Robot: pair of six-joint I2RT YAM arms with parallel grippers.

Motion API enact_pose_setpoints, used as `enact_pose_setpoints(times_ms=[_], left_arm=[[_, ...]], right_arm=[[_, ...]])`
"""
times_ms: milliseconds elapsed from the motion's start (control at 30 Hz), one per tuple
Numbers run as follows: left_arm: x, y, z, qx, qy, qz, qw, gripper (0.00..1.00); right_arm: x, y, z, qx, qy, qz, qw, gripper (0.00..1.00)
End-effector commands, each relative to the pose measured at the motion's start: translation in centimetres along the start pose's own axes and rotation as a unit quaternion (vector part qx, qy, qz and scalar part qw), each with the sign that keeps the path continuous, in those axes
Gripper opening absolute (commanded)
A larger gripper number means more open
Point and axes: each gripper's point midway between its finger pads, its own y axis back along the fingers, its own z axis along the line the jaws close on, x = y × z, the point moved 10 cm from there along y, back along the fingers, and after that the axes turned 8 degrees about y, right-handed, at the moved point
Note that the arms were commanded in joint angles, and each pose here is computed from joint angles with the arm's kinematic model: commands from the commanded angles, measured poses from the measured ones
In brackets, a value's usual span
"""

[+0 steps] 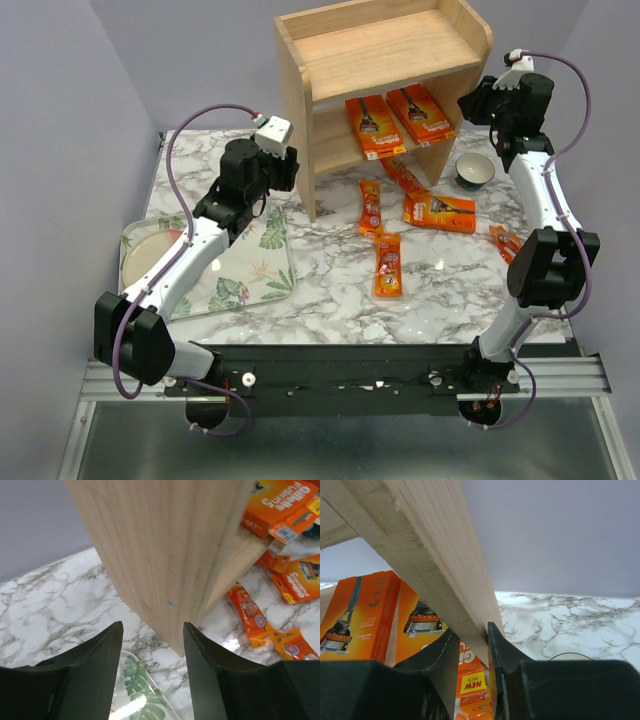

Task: Place and organize the shaving razors onto the shelf

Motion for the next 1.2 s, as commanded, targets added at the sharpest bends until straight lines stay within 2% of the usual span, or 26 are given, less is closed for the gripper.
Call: enact_pose_setpoints(times_ms=[0,100,233,267,300,333,400,500,633,767,800,833,933,1067,1100,1167], left_arm=[[-1.3,-0.2,1.8,-0.007,-0.008,-0.057,0.998,0.6],[-1.7,-0.4,1.8,0.033,-0.012,-0.069,0.997,0.6],[-1.5,0.0,1.1,0.116,-0.042,-0.04,0.992,0.59],[-1.4,0.3,0.5,0.168,-0.045,-0.034,0.984,0.56],[-1.2,0.5,0.7,0.179,-0.04,-0.033,0.982,0.44],[-1.4,0.5,0.6,0.19,-0.037,-0.041,0.98,0.4],[-1.2,0.2,0.9,0.178,-0.022,-0.044,0.983,0.31],[-1.6,-1.1,1.7,0.148,-0.005,-0.051,0.988,0.24],[-2.1,-3.0,2.7,0.122,-0.012,-0.051,0.991,0.23],[-2.5,-4.5,2.9,0.128,-0.007,-0.051,0.99,0.23],[-2.9,-4.6,2.9,0.127,-0.004,-0.054,0.99,0.23],[-2.7,-4.7,2.9,0.123,0.003,-0.049,0.991,0.23],[-2.3,-3.5,2.8,0.115,0.035,-0.032,0.992,0.23],[-0.9,0.2,2.2,0.099,0.07,-0.002,0.993,0.3],[0.6,1.0,2.3,0.086,0.085,0.019,0.992,0.37],[0.9,3.5,1.9,0.076,0.092,0.024,0.993,0.45]], right_arm=[[-1.1,1.3,4.6,-0.058,0.004,-0.019,0.998,0.13],[0.0,1.6,6.3,-0.063,0.006,-0.003,0.998,0.14],[1.0,3.0,6.9,-0.049,0.014,0.014,0.999,0.13],[1.3,3.5,7.1,-0.046,0.014,0.018,0.999,0.13],[1.4,3.9,7.0,-0.039,0.014,0.02,0.999,0.13],[1.6,4.2,6.9,-0.031,0.018,0.024,0.999,0.12],[1.8,5.1,7.0,-0.023,0.023,0.027,0.999,0.12],[2.0,6.0,6.9,-0.007,0.033,0.031,0.999,0.12],[3.1,6.8,6.7,0.007,0.04,0.045,0.998,0.12],[3.6,7.0,6.7,0.01,0.038,0.049,0.998,0.14],[3.5,7.1,6.7,0.012,0.037,0.047,0.998,0.17],[3.4,7.1,6.7,0.013,0.035,0.046,0.998,0.29],[1.8,7.9,6.8,0.02,0.036,0.04,0.998,0.56],[-1.2,11.8,7.2,0.022,0.048,0.028,0.998,0.63],[-0.9,12.7,7.2,0.026,0.045,0.034,0.998,0.64],[0.2,14.1,7.3,0.039,0.033,0.055,0.997,0.67]])
